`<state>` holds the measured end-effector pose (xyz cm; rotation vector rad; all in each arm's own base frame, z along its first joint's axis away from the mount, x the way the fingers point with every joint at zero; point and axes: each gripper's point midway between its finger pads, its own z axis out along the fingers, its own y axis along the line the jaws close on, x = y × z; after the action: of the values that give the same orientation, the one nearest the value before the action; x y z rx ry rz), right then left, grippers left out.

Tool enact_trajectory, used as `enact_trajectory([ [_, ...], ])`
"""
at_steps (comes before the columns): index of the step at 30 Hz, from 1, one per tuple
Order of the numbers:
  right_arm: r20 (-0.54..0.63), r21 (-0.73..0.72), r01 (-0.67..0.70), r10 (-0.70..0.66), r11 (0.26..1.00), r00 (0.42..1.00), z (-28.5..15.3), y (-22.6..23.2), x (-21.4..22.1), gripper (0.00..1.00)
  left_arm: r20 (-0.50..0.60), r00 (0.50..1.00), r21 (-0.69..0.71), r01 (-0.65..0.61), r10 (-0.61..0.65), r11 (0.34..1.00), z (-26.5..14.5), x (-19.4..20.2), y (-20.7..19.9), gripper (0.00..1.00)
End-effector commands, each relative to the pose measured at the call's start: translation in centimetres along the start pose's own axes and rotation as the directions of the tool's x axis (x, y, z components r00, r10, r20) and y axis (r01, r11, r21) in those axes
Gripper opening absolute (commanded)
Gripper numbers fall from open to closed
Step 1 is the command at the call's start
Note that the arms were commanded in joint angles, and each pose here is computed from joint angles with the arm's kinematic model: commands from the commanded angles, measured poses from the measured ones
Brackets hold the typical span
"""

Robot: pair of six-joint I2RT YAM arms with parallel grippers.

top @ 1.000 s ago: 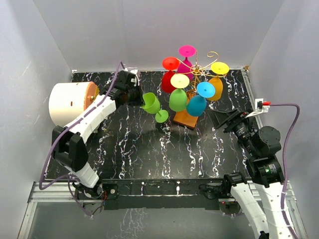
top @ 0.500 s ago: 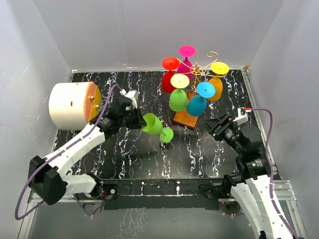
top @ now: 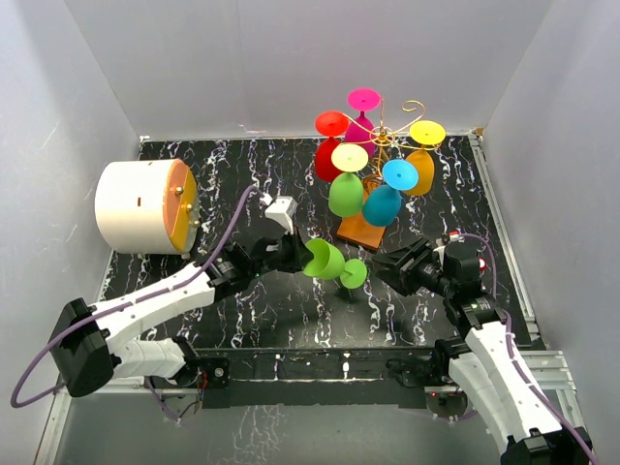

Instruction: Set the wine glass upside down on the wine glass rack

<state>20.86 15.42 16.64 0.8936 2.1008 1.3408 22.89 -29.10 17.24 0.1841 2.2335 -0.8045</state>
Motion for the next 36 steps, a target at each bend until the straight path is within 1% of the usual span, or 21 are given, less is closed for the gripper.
enact_trajectory([
  [1,-0.042,-0.020,-0.130,0.129,0.991,0.991,-0.1,1.4,0.5,0.48,0.172,0.980,0.012,-0.101,0.098,0.995,-0.5,-2.5,-2.5,0.00],
  [10,-0.029,0.026,-0.243,0.244,0.970,0.969,0.5,1.1,0.1,0.48,0.246,0.950,0.074,-0.218,0.194,0.973,-0.7,-2.2,-6.1,0.00],
  [18,-0.029,0.029,-0.246,0.246,0.969,0.969,0.5,1.0,0.2,0.48,0.301,0.917,0.107,-0.304,0.260,0.947,-0.8,-2.0,-8.4,0.00],
  [24,-0.015,0.044,-0.257,0.258,0.965,0.966,0.7,0.4,0.2,0.43,0.337,0.888,0.122,-0.371,0.313,0.921,-1.1,-1.8,-10.1,0.00],
  [32,-0.008,0.043,-0.271,0.271,0.962,0.962,1.0,0.0,0.1,0.34,0.351,0.870,0.144,-0.416,0.346,0.898,-1.4,-1.0,-11.4,0.00],
  [36,-0.016,0.039,-0.265,0.265,0.964,0.964,1.2,0.2,0.1,0.32,0.362,0.863,0.153,-0.427,0.352,0.891,-1.5,-1.0,-11.9,0.00],
])
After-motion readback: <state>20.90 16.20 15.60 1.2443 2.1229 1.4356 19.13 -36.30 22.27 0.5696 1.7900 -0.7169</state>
